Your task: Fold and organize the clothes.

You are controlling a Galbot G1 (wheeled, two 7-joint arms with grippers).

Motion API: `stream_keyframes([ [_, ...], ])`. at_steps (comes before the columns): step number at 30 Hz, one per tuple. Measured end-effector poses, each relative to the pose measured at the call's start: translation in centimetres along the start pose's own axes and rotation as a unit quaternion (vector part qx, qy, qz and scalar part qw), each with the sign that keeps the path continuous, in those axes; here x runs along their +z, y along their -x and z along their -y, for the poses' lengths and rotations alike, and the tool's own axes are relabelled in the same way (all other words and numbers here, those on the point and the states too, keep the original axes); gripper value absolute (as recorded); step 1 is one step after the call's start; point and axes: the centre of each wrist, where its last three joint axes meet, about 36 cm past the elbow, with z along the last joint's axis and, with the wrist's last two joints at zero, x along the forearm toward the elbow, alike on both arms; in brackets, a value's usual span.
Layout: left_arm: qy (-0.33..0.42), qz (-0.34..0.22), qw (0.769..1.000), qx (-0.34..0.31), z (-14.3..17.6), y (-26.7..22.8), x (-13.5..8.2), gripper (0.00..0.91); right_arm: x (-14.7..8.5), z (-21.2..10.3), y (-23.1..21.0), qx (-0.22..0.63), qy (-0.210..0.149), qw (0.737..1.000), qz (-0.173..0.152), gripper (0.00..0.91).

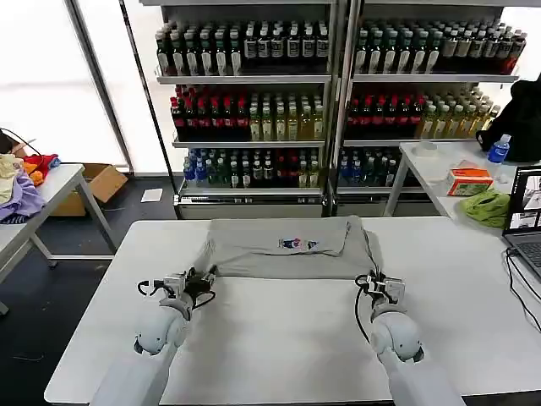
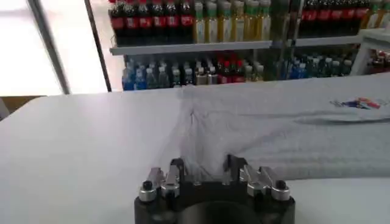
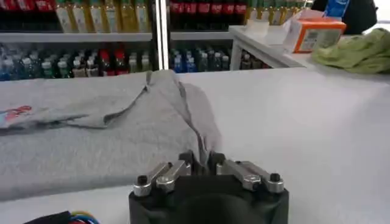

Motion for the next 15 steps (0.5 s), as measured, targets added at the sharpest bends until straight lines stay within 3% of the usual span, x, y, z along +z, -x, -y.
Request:
stream_keyframes([
  [15, 0.008, 0.007, 1.000, -0.002, -0.6, -2.0, 1.4, 0.010, 1.9, 1.6, -2.1, 0.001, 0.003, 1.000, -0.008, 0.000],
])
